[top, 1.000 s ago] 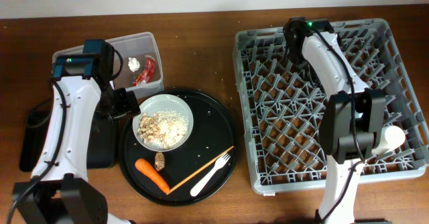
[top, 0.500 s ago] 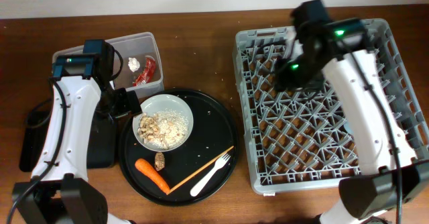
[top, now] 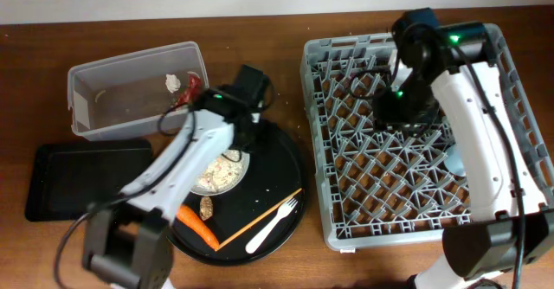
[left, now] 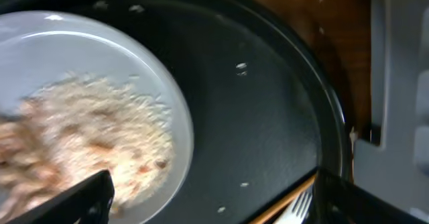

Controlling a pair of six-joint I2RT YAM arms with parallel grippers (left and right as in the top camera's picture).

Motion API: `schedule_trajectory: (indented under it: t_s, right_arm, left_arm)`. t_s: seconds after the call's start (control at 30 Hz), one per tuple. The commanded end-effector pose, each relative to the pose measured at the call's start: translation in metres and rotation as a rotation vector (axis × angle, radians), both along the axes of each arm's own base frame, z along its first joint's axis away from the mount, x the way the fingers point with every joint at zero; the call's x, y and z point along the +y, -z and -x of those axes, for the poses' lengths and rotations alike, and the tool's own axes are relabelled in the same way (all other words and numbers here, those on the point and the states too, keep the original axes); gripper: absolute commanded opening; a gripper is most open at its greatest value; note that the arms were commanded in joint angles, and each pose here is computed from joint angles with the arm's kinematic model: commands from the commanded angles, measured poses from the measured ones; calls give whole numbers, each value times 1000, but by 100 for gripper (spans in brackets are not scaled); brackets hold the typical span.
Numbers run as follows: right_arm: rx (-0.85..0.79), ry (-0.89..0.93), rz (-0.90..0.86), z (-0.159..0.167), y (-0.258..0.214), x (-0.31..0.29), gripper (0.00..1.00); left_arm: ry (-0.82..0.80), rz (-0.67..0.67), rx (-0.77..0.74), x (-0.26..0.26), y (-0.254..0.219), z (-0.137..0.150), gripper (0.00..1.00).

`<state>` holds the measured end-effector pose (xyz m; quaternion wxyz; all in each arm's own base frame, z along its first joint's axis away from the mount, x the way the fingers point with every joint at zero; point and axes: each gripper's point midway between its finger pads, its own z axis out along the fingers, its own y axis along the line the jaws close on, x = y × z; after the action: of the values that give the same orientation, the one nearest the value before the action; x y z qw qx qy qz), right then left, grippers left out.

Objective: Sort waste into correct bins and load items into the dishwasher rack
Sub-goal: 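Grasp the rim of the rice plate with the left gripper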

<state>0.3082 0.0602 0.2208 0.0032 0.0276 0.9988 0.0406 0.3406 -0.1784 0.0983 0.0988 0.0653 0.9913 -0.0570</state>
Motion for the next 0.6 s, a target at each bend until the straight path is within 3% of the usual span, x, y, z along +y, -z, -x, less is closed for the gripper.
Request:
schedule_trajectory:
  t_s: [0.0, 0.1, 0.33, 0.47, 0.57]
  right_arm:
    - [0, -19, 13, 1, -1, -5, 56]
    - [-2, -33, 14, 1, -1, -5, 56]
    - [-2, -33, 14, 1, -1, -5, 56]
    - [-2, -33, 13, 1, -1, -5, 56]
    - [-1, -33, 13, 1, -1, -5, 56]
  left_arm:
    - [15, -25, 60, -11, 40, 0, 93]
    - [20, -6, 77, -20, 62, -7, 93]
    - [1, 26, 195, -27, 94, 8, 93]
    - [-6, -25, 230, -16, 96, 18, 92]
    - [-13, -88, 231, -5, 96, 20, 84]
